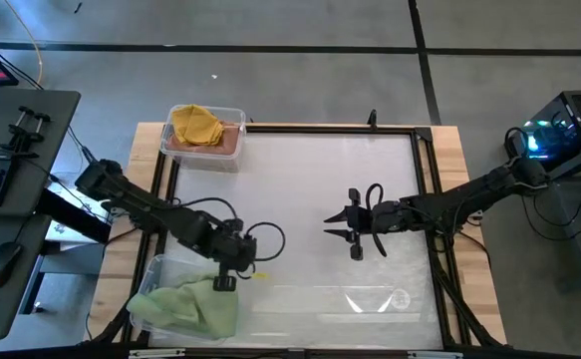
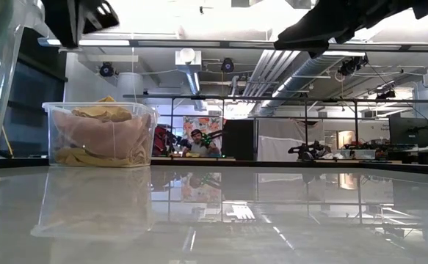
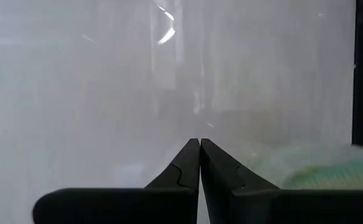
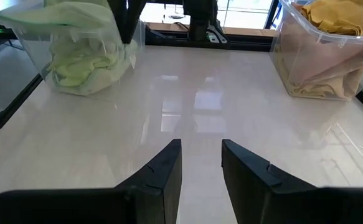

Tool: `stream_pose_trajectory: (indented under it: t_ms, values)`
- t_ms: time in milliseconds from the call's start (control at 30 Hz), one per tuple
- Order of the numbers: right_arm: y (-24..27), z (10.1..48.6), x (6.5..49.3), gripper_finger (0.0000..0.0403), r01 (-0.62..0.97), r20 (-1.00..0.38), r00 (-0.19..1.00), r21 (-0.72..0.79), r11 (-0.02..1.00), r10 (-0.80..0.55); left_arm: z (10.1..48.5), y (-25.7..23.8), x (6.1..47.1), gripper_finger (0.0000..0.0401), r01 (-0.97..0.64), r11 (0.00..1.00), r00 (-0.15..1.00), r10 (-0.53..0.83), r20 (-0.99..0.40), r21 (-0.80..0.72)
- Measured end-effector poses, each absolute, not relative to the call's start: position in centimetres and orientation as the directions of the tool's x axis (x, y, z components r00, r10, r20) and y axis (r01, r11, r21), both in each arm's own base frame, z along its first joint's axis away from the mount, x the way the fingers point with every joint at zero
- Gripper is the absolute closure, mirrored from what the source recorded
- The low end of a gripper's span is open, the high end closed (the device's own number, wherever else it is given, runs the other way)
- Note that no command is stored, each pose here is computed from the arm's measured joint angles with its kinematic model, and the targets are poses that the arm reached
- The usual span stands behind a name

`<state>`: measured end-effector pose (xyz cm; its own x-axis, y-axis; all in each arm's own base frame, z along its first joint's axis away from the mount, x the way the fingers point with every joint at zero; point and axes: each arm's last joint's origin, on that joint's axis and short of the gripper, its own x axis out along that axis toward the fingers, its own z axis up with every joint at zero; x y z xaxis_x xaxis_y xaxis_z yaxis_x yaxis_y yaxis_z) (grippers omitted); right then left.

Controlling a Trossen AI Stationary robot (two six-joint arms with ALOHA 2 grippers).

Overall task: Sort towels by color in basket
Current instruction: Return to Home Position

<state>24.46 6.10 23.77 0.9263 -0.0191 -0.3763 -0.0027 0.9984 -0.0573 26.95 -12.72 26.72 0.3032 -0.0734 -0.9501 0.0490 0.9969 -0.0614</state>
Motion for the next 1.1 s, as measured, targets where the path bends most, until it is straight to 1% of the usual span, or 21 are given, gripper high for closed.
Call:
stream_pose_trajectory:
  t_ms: [133,233,333,467,533,633,767,867,933,967,1033,1100]
  values:
    - [6.1,23.8,24.5,0.0295,-0.004,-0.377,0.926,-0.062,0.998,-0.019,28.1,-12.6,25.3,0.0401,0.001,1.0,0.33,-0.013,-0.944,-0.013]
    - [6.1,23.7,24.5,0.0295,-0.004,-0.379,0.925,-0.062,0.998,-0.02,29.1,-12.6,23.8,0.0401,-0.032,0.999,0.324,-0.016,-0.946,-0.028]
    - [6.1,23.7,24.4,0.0295,-0.004,-0.381,0.924,-0.063,0.998,-0.02,29.4,-12.4,22.2,0.0401,-0.103,0.992,0.32,-0.032,-0.947,-0.068]
    - [6.1,23.7,24.4,0.0295,-0.005,-0.381,0.925,-0.064,0.998,-0.02,27.7,-11.8,19.9,0.0401,-0.227,0.965,0.243,-0.076,-0.967,-0.133]
    - [6.1,23.7,24.4,0.0295,-0.005,-0.381,0.925,-0.065,0.998,-0.02,27.2,-11.7,18.7,0.0401,-0.277,0.948,0.223,-0.096,-0.97,-0.157]
    - [6.1,23.7,24.4,0.0295,-0.006,-0.381,0.925,-0.068,0.998,-0.02,27.1,-11.7,17.3,0.0401,-0.317,0.93,0.228,-0.114,-0.967,-0.184]
    - [6.1,23.7,24.4,0.0295,-0.009,-0.381,0.925,-0.073,0.997,-0.02,28.1,-11.4,15.6,0.0401,-0.354,0.907,0.253,-0.143,-0.957,-0.229]
    - [6.1,23.7,24.4,0.0295,-0.007,-0.38,0.925,-0.069,0.998,-0.02,29.0,-11.0,14.7,0.0401,-0.369,0.89,0.301,-0.157,-0.941,-0.267]
    - [6.0,23.7,24.5,0.0295,0.026,-0.378,0.925,-0.042,0.999,-0.04,29.6,-10.5,14.2,0.0401,-0.36,0.896,0.366,-0.119,-0.923,-0.259]
    - [5.9,23.7,24.5,0.0295,0.05,-0.376,0.924,-0.039,0.998,-0.061,29.8,-10.3,14.1,0.0401,-0.348,0.906,0.407,-0.085,-0.91,-0.24]
    - [5.1,23.7,24.6,0.0295,0.11,-0.378,0.918,-0.047,0.993,-0.12,30.2,-9.7,14.2,0.0401,-0.325,0.934,0.507,0.037,-0.861,-0.151]
    - [4.2,23.4,24.4,0.0295,0.155,-0.418,0.895,-0.044,0.987,-0.159,30.1,-9.3,14.5,0.0401,-0.311,0.949,0.605,0.151,-0.781,-0.058]
